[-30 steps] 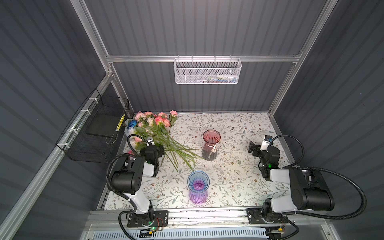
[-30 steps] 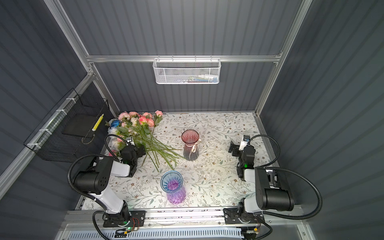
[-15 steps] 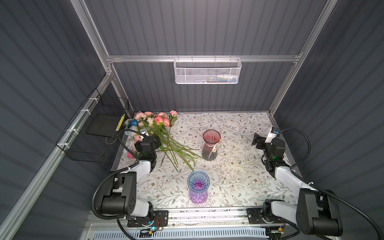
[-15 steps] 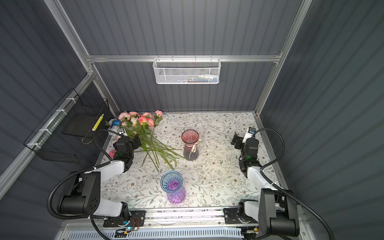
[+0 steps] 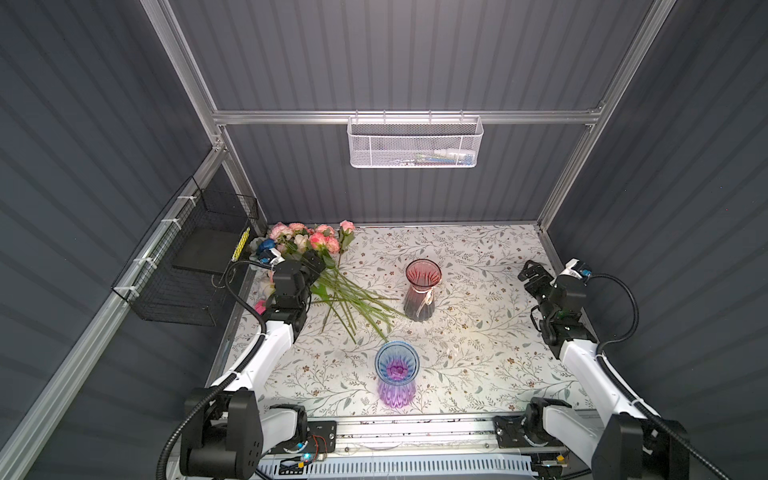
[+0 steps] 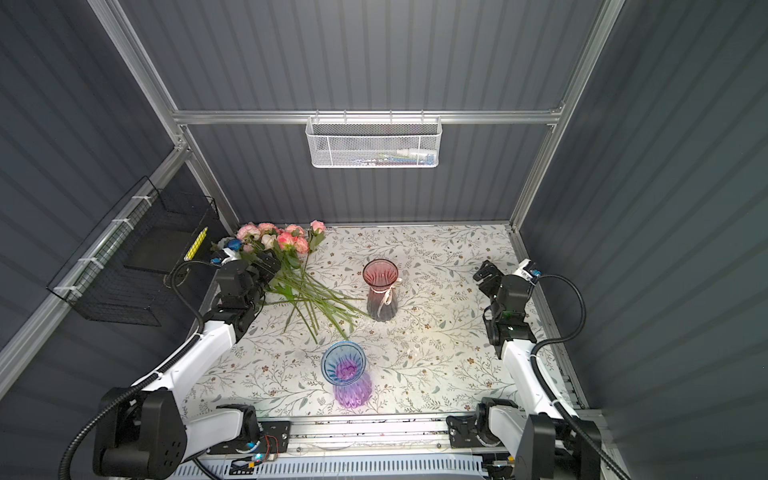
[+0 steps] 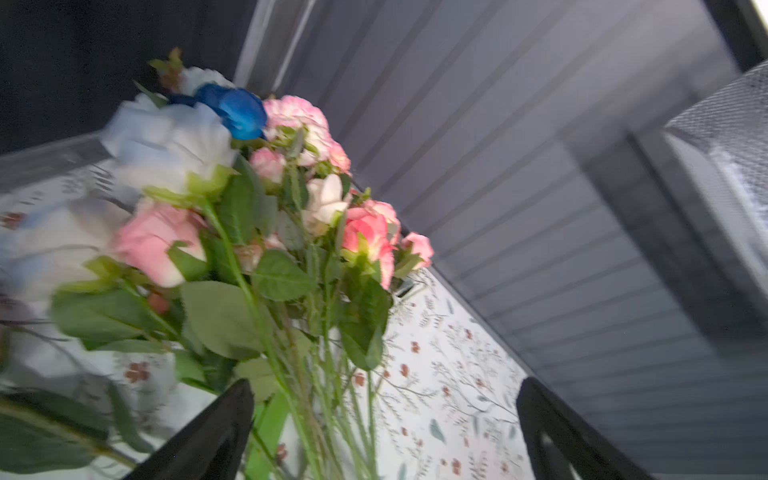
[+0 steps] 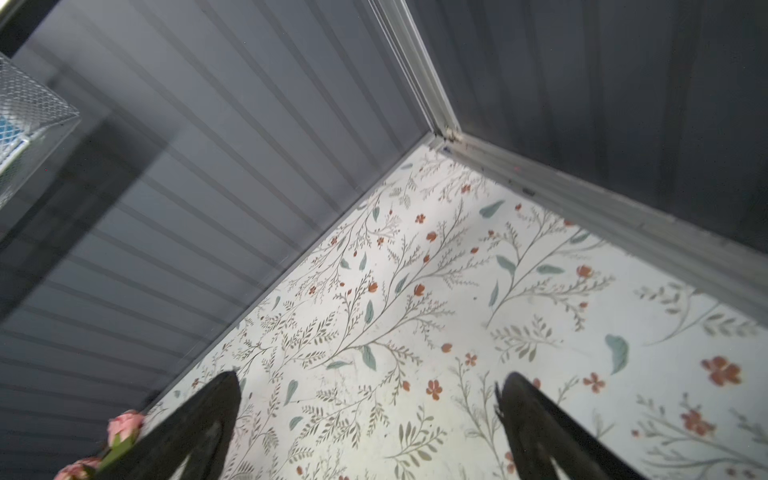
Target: Arrange the flowers into the vase
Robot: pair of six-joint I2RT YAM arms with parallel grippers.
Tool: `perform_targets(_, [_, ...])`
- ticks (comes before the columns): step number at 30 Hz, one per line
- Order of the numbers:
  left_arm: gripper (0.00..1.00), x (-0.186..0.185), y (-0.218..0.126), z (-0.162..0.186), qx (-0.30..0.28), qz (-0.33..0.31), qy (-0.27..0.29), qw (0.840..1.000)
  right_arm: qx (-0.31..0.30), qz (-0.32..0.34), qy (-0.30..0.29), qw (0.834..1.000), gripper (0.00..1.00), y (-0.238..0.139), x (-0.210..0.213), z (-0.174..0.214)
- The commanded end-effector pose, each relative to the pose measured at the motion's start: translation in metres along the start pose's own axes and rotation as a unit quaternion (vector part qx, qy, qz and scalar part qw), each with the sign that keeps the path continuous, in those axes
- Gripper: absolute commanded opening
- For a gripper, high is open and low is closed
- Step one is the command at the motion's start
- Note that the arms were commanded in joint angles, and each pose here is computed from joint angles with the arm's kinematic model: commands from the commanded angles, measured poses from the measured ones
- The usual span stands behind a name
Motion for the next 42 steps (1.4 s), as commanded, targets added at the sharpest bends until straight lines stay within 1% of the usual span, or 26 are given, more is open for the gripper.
perform_targets(1, [1.00,-0.028,-0.005,0.013,0.071,0.072,-0.063,0.993,0.088,-0.079,0.048,0.992,0.99,0.003,0.026,0.020])
perform_targets(2, [1.00,-0.032,-0.005,0.018,0.090,0.076,-0.060,0.991,0.111,-0.079,0.045,0.990,0.99,0.008,0.026,0.028])
perform_targets(4, [1.00,-0.042,-0.009,0.029,0.119,0.087,-0.043,0.988,0.134,-0.100,0.030,0.985,0.99,0.010,0.034,0.030])
perform_targets(6, [1.00,-0.049,-0.015,0.038,0.128,0.090,-0.017,0.988,0.153,-0.115,0.024,0.981,0.99,0.010,0.039,0.034])
perform_targets(7, [1.00,-0.054,-0.019,0.041,0.129,0.095,-0.002,0.987,0.167,-0.139,0.017,0.976,0.99,0.009,0.046,0.037])
perform_targets(9, [1.00,-0.063,-0.026,0.051,0.136,0.102,0.021,0.985,0.187,-0.158,0.011,0.970,0.99,0.008,0.053,0.040])
perform_targets(11, [0.99,-0.071,-0.033,0.061,0.153,0.111,0.035,0.981,0.201,-0.180,-0.001,0.963,0.99,0.004,0.065,0.042])
perform_targets(13, [0.99,-0.084,-0.042,0.071,0.178,0.135,0.041,0.974,0.212,-0.202,-0.022,0.956,0.99,-0.003,0.080,0.043])
perform_targets(15, [0.97,-0.095,-0.053,0.081,0.199,0.150,0.048,0.967,0.223,-0.219,-0.052,0.948,0.99,-0.011,0.100,0.045])
perform_targets(18, [0.87,-0.112,-0.074,0.099,0.233,0.171,0.076,0.954,0.250,-0.250,-0.115,0.928,0.93,-0.026,0.137,0.053])
perform_targets(20, [0.82,-0.119,-0.089,0.111,0.255,0.178,0.101,0.945,0.262,-0.260,-0.155,0.916,0.89,-0.035,0.158,0.058])
perform_targets(23, [0.79,-0.123,-0.109,0.126,0.279,0.175,0.139,0.934,0.284,-0.274,-0.185,0.900,0.83,-0.041,0.183,0.066])
perform_targets(24, [0.76,-0.123,-0.115,0.129,0.285,0.171,0.152,0.931,0.296,-0.277,-0.193,0.894,0.79,-0.042,0.189,0.071])
perform_targets(25, [0.74,-0.122,-0.121,0.133,0.293,0.169,0.162,0.927,0.305,-0.277,-0.203,0.888,0.75,-0.042,0.198,0.074])
perform_targets(28, [0.69,-0.119,-0.133,0.142,0.316,0.164,0.180,0.917,0.321,-0.254,-0.246,0.879,0.71,-0.039,0.212,0.083])
perform_targets(31, [0.68,-0.117,-0.143,0.144,0.330,0.161,0.197,0.909,0.338,-0.232,-0.274,0.870,0.63,-0.035,0.221,0.091])
perform_targets(34, [0.68,-0.115,-0.153,0.141,0.333,0.164,0.204,0.906,0.340,-0.225,-0.305,0.861,0.61,-0.038,0.231,0.096])
perform_targets(36, [0.68,-0.112,-0.159,0.137,0.330,0.168,0.205,0.906,0.347,-0.223,-0.323,0.852,0.59,-0.039,0.237,0.103])
perform_targets(39, [0.69,-0.111,-0.165,0.133,0.328,0.172,0.209,0.905,0.354,-0.207,-0.343,0.845,0.54,-0.035,0.242,0.109])
perform_targets(42, [0.69,-0.111,-0.168,0.130,0.328,0.175,0.212,0.904,0.360,-0.188,-0.352,0.843,0.48,-0.029,0.242,0.112])
Point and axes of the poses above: each gripper's point midway between its finger pads, its own y axis out along the fingers, its own x axis along the line the jaws close on, z = x × y, the point moved 3 cm from there along -y, back along the fingers, and after that the axes turned 9 degrees about -y, right-handed, at the moved point
